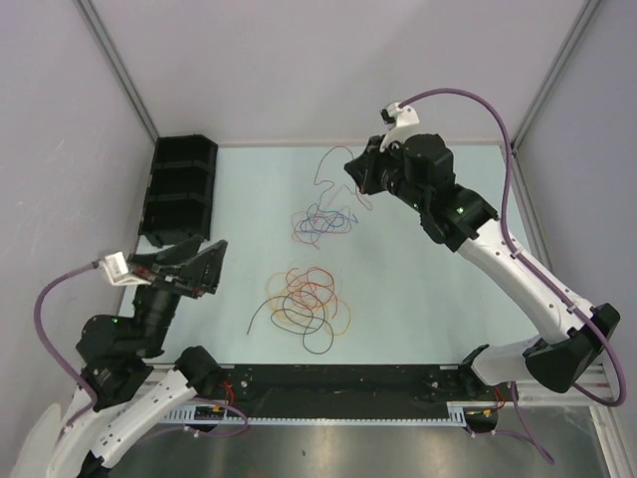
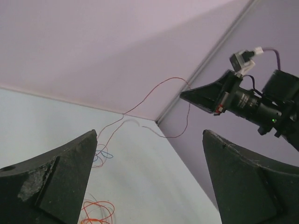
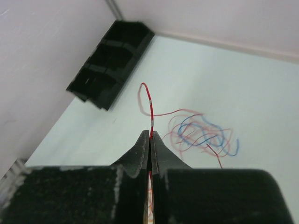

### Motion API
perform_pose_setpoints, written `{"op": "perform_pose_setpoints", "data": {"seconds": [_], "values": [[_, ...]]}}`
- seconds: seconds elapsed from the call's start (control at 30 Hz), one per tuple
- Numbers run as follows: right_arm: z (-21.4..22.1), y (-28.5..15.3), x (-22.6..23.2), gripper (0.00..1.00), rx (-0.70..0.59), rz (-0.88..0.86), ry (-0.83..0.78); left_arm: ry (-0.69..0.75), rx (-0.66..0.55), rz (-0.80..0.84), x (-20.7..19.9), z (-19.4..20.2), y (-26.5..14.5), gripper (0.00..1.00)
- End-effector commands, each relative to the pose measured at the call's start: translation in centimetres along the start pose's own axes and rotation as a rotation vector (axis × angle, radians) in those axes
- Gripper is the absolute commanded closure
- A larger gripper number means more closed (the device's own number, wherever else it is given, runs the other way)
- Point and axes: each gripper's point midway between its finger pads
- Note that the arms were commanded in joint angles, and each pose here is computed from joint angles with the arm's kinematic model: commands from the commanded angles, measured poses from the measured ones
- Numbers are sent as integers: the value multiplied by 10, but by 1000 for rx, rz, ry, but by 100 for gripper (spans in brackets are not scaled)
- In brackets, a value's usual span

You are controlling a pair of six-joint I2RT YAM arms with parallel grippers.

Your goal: Untangle the cables

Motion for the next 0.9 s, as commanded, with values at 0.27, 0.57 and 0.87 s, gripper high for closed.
{"op": "perform_pose_setpoints", "data": {"seconds": [0.27, 0.57, 0.87], "values": [[24, -28, 59, 100, 134, -286, 74, 312, 198, 307, -80, 53, 90, 0], [24, -44, 73, 100, 195, -391, 104, 438, 166, 332, -89, 46, 113, 1], [31, -53, 84, 100, 253, -459, 122, 447, 198, 344, -98, 79, 148, 68]]}}
Point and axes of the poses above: each gripper's point midway between its finger pads, its own y axis out along the fingers, its own x axis along the line the jaws close on, z = x × y, and after that the axes turned 15 degrees about y, right-handed
